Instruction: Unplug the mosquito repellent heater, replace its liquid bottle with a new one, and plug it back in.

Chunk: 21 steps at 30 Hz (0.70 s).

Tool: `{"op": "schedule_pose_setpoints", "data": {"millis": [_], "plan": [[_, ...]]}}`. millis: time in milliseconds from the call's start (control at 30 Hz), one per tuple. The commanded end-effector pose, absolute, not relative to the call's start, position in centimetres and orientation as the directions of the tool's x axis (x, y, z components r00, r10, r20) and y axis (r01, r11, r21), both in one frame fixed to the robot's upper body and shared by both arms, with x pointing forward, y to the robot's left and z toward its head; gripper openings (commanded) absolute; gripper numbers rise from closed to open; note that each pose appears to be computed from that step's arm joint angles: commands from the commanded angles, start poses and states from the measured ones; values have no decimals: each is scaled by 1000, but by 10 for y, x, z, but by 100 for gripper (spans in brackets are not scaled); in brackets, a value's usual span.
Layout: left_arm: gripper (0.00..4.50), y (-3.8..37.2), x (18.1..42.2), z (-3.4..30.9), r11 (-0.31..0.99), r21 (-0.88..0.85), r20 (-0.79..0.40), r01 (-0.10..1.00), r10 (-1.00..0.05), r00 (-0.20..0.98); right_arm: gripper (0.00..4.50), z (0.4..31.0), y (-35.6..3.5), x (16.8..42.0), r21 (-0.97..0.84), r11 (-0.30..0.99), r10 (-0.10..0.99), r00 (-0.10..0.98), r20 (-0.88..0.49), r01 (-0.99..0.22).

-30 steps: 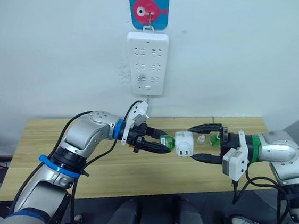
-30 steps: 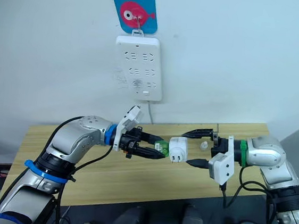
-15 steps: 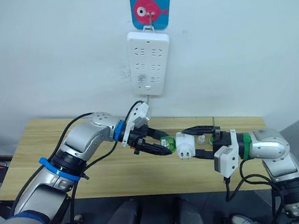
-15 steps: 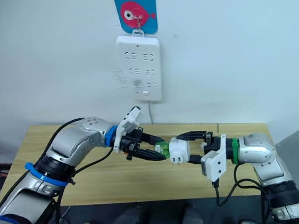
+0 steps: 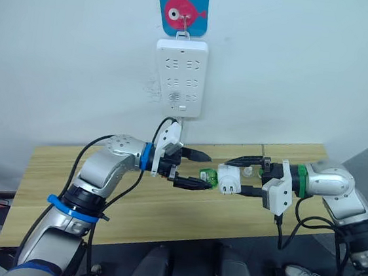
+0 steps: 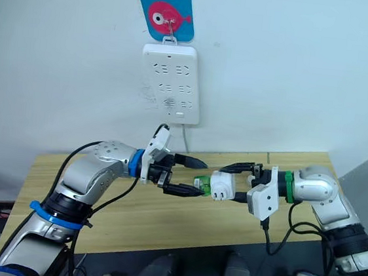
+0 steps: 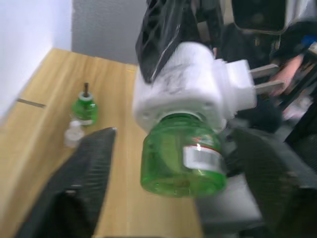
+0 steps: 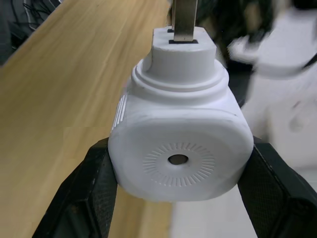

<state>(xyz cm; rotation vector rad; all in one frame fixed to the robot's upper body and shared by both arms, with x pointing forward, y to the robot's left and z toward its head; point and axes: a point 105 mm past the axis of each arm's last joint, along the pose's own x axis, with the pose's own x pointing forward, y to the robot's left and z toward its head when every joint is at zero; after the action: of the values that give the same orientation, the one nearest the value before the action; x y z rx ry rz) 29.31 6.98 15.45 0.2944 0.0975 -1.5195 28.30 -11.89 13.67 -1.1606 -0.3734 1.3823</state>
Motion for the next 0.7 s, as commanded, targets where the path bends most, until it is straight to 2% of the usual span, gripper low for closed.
{"op": "schedule_pose_setpoints", "data": {"millis": [33,100,133,233,300,433,500,600,700], "plan": [[450,71,288,174,30,369,-245,929,-961,129,297,150,-128,298,-709,23,871,362,-332,-705],[450,70,288,176,45,518,-246,854,-948,200,297,148,-133,304,-512,227,845,429,-318,-828],[450,69,288,176,52,559,-240,827,-945,221,297,146,-133,303,-431,279,836,438,-330,-858],[450,66,296,175,118,662,-200,740,-924,326,297,146,-133,301,-240,395,814,459,-356,-887],[450,65,298,166,80,747,-227,660,-902,367,297,145,-131,299,-90,469,804,467,-369,-878],[450,59,304,154,11,851,-248,525,-873,421,297,150,-123,299,164,561,798,477,-369,-812],[450,54,304,149,-15,868,-256,496,-870,422,297,152,-120,297,235,566,800,456,-390,-790],[450,45,306,147,25,880,-220,475,-863,454,297,154,-115,292,334,567,806,422,-415,-753],[450,39,307,143,20,890,-221,455,-854,471,297,156,-111,288,343,561,806,402,-435,-754]]}}
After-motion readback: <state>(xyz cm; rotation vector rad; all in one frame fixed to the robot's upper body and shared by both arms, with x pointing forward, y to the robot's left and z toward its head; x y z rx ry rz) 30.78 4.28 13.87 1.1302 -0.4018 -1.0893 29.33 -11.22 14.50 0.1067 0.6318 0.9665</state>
